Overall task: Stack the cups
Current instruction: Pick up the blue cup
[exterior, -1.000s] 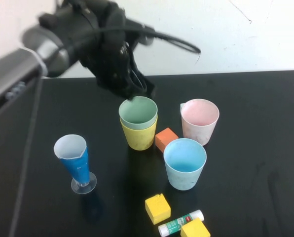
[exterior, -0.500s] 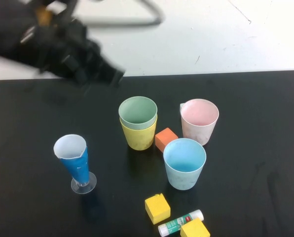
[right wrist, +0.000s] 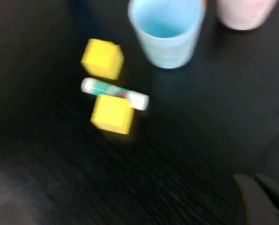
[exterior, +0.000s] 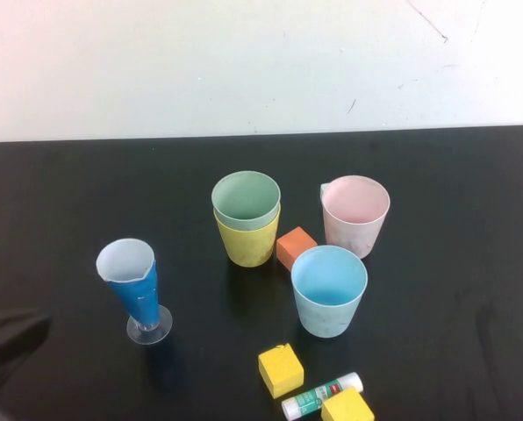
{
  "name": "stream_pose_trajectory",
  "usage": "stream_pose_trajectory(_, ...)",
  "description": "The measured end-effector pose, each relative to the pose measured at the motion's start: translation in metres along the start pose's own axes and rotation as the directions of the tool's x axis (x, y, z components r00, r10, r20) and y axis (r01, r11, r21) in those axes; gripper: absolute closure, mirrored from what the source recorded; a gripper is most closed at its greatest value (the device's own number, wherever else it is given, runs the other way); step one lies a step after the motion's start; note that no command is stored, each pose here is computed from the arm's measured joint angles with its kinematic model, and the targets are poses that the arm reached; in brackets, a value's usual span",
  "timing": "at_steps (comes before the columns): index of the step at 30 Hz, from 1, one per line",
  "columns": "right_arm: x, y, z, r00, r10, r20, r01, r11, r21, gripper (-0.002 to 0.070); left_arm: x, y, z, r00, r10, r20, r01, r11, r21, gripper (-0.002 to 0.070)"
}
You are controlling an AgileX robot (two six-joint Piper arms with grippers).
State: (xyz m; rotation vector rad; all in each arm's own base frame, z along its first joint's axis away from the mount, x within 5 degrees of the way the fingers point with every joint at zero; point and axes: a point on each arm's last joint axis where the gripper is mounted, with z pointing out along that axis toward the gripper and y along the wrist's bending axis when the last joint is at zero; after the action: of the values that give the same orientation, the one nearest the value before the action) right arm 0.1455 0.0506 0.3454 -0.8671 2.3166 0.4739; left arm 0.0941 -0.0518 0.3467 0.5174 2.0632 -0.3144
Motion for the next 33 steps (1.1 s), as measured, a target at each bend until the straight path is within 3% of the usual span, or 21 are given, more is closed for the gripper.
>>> stream_pose_trajectory(6, -0.041, -0.011, 0.015, 0.997, -0.05, -0.058, 0.043, 0.992, -0.115, 0.0679, 0.03, 0.003, -0.019, 0.995, 0.037, 0.096, -0.034, 0.999, -0.038, 0.0673)
stream_pose_trajectory(11, -0.075, -0.001, 0.035, 0.981, -0.134, -0.139, 0.113, 0.983, -0.146, 0.0679, 0.034, 0.004, -0.025, 0.991, 0.048, 0.128, -0.042, 0.998, -0.05, 0.0673)
stream_pose_trajectory(23, -0.138, 0.025, 0.138, 0.839, -0.321, -0.438, 0.344, 0.939, -0.03, 0.0679, 0.033, 0.008, -0.025, 0.987, 0.104, 0.126, -0.091, 0.991, -0.103, 0.0673)
stream_pose_trajectory(29, -0.145, 0.011, 0.179, 0.855, -0.173, -0.489, 0.212, 0.977, 0.025, 0.0664, 0.033, 0.008, -0.025, 0.986, 0.11, 0.125, -0.097, 0.989, -0.108, 0.0673)
stream_pose_trajectory(33, -0.142, -0.002, 0.195, 0.86, -0.081, -0.504, 0.098, 0.995, 0.008, 0.052, 0.033, 0.008, -0.025, 0.986, 0.112, 0.125, -0.098, 0.989, -0.11, 0.0674)
